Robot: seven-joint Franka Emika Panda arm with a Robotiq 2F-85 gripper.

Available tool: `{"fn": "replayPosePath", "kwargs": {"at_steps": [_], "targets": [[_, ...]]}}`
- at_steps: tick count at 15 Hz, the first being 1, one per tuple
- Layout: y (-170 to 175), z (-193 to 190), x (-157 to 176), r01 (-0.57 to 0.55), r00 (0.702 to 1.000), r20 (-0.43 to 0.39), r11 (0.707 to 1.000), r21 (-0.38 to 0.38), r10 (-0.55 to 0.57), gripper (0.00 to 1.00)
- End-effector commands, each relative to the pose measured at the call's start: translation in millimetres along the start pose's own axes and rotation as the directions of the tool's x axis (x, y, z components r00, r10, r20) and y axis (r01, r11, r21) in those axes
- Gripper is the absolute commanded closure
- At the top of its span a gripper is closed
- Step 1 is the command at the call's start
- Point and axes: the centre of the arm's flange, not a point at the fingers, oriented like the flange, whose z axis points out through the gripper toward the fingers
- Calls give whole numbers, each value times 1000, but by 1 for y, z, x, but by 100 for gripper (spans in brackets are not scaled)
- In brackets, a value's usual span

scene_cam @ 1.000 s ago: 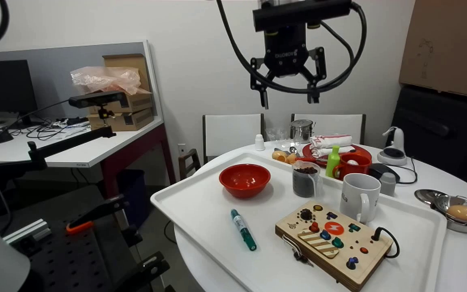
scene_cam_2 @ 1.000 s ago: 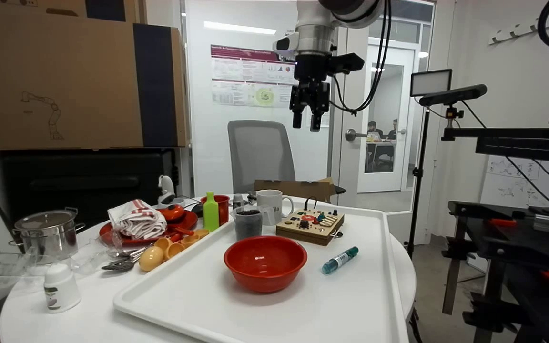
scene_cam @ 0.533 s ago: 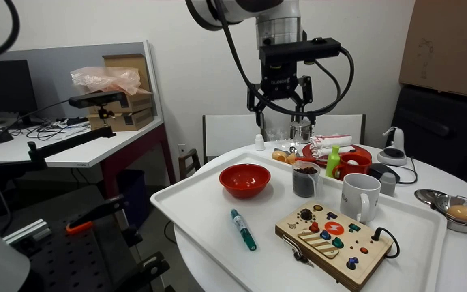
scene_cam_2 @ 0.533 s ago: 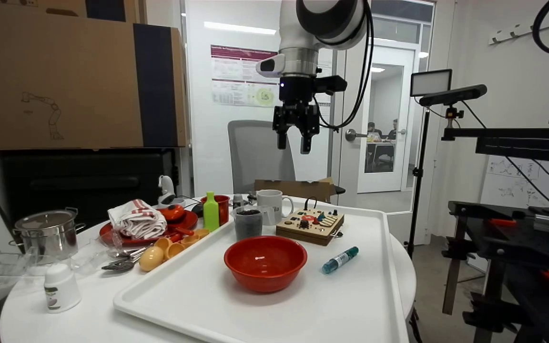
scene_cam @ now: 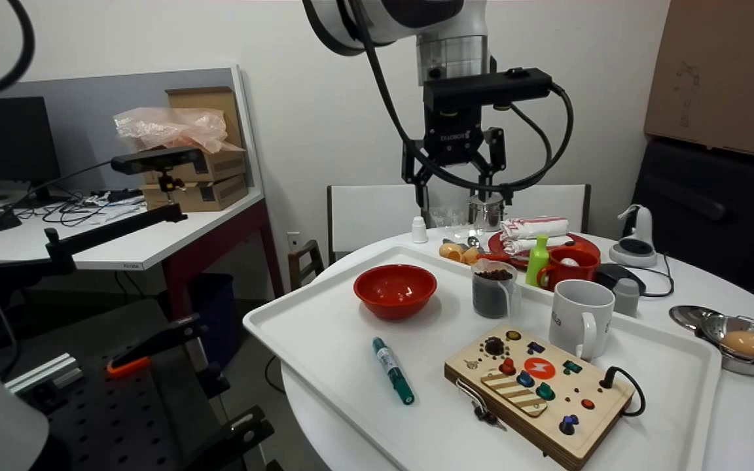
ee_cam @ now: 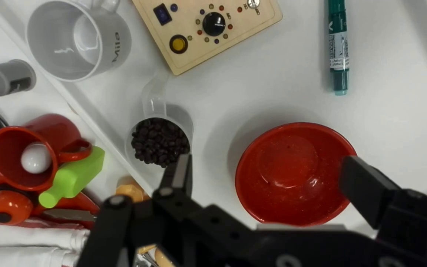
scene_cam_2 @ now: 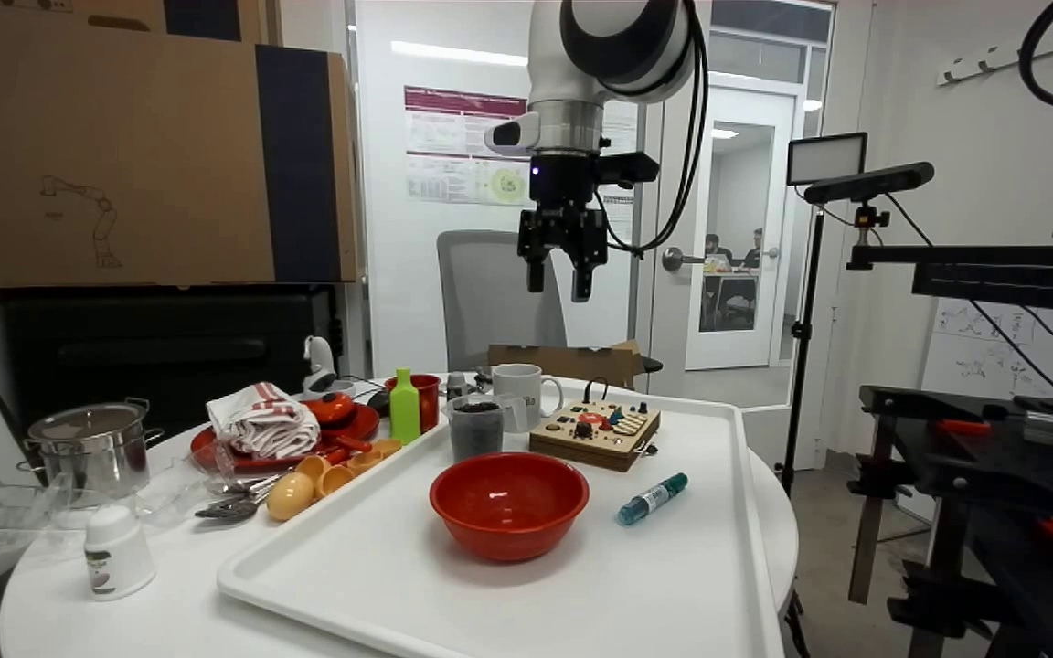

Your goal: Pour the contents inside the clear jar into the red bowl

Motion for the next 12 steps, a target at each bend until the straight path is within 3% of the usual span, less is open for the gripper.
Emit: {"fn": "replayPosePath", "kwargs": {"at_steps": [1,12], "targets": [[-1,9,6,20,999,31,999,-26,-19,0],[49,88,29,-114,992,47,992,-53,117,0]]}}
